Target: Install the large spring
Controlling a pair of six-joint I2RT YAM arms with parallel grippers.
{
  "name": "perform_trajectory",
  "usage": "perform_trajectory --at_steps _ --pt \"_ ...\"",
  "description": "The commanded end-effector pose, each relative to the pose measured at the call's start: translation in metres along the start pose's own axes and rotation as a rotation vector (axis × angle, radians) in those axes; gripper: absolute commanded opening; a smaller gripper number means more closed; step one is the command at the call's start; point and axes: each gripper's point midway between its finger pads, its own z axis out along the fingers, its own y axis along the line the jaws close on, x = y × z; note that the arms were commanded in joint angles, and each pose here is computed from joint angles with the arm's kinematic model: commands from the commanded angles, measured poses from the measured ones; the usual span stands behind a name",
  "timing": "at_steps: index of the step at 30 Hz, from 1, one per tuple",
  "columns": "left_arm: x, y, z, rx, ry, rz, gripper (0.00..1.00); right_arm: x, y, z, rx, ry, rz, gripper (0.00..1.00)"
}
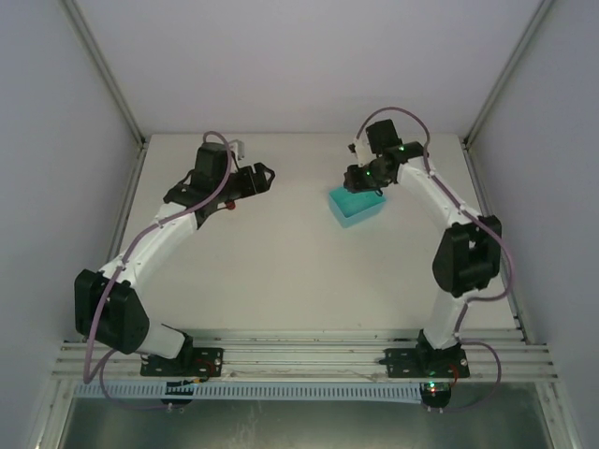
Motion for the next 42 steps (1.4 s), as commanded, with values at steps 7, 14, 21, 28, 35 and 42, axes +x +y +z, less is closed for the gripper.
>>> perform_trajectory --at_steps 7,14,21,28,35,42 --pt "-0.013 -0.072 -0.003 0.322 0.038 0.006 0.75 -0.015 0.088 -0.059 -0.171 -0.341 -0.307 0.15" --pt "-0.004 -0.102 0.003 0.441 0.117 0.023 0.73 -0.015 0.134 -0.069 -0.221 -0.450 -0.429 0.13" --pt "0.010 -0.106 0.012 0.464 0.197 0.010 0.66 -0.013 0.155 -0.073 -0.231 -0.485 -0.509 0.12" --pt "0.025 -0.105 0.018 0.469 0.262 -0.001 0.63 -0.012 0.162 -0.071 -0.229 -0.489 -0.543 0.12" --pt "0.028 -0.108 0.019 0.479 0.286 -0.011 0.56 -0.009 0.170 -0.070 -0.229 -0.491 -0.579 0.12" --pt "0.029 -0.113 0.016 0.506 0.312 -0.020 0.41 -0.008 0.172 -0.068 -0.225 -0.488 -0.592 0.12"
